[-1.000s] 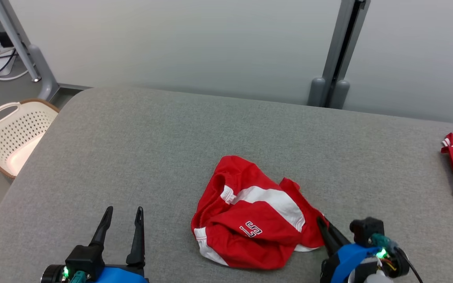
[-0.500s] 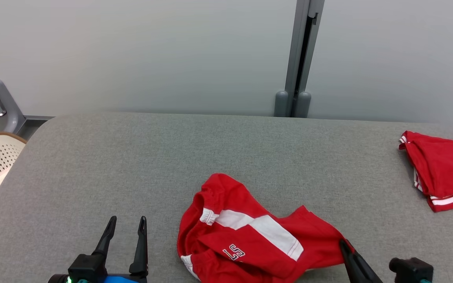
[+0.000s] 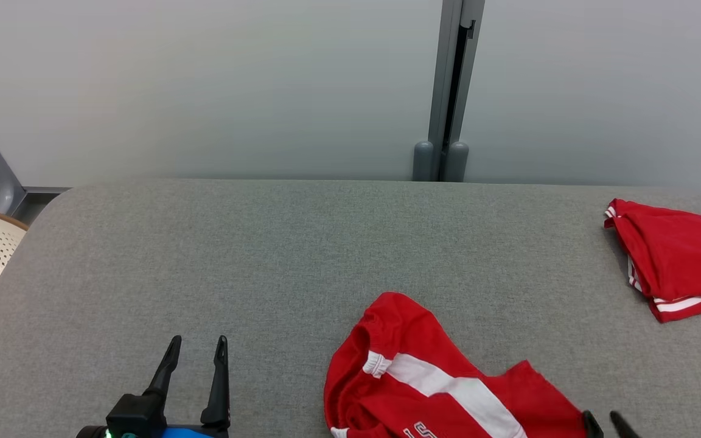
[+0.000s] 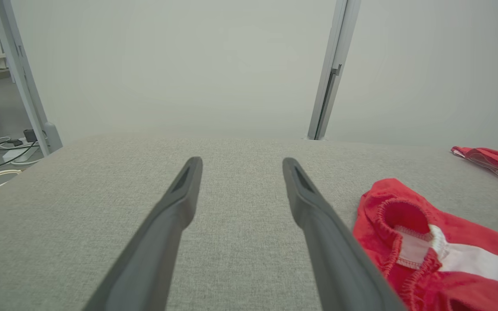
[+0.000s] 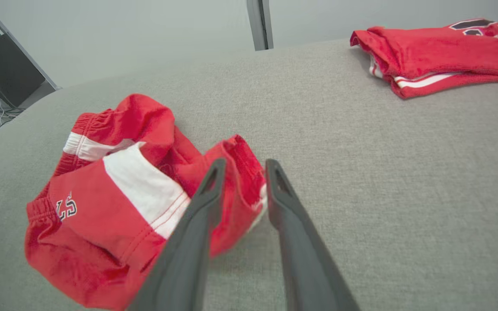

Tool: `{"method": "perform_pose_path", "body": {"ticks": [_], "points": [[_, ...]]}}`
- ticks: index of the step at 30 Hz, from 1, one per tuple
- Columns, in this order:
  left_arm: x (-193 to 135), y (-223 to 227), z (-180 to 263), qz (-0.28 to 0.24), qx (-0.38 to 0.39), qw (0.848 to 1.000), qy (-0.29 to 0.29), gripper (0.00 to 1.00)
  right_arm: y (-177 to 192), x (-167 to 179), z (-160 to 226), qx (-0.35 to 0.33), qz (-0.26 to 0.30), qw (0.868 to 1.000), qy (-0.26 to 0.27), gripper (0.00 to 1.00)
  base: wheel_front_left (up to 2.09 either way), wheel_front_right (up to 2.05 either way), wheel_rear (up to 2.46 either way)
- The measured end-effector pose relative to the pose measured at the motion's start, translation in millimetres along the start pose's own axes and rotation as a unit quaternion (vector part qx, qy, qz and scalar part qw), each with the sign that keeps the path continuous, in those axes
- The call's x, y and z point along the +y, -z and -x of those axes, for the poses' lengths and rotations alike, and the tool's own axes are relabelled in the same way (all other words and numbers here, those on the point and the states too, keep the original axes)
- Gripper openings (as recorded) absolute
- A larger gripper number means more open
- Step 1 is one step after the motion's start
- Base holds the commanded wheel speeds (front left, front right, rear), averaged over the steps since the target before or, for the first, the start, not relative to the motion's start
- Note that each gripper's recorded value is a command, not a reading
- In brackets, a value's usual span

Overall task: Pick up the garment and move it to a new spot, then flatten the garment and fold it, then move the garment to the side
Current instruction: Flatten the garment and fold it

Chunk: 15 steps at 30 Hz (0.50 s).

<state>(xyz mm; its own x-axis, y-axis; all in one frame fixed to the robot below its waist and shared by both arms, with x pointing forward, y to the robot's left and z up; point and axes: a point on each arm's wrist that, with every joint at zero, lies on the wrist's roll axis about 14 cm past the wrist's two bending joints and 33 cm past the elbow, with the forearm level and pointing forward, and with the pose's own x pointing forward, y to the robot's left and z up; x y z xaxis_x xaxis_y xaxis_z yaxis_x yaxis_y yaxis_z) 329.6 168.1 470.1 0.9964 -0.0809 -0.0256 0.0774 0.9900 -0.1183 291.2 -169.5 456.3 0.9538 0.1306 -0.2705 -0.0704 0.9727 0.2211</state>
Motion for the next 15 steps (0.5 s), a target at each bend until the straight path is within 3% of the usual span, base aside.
{"method": "perform_pose_path", "body": {"ticks": [8,15], "points": [[0.6,-2.5,-2.0,-0.004,-0.003,1.0,0.002,1.0,-75.3,11.6,-18.9,-0.162,0.03,0.986,-0.015,1.0,0.0,0.0,0.0],[-4.0,-0.1,-5.2,-0.007,0.001,1.0,0.01,1.0,-102.3,19.8,-30.2,-0.24,0.037,0.97,-0.026,1.0,0.0,0.0,0.0]]}}
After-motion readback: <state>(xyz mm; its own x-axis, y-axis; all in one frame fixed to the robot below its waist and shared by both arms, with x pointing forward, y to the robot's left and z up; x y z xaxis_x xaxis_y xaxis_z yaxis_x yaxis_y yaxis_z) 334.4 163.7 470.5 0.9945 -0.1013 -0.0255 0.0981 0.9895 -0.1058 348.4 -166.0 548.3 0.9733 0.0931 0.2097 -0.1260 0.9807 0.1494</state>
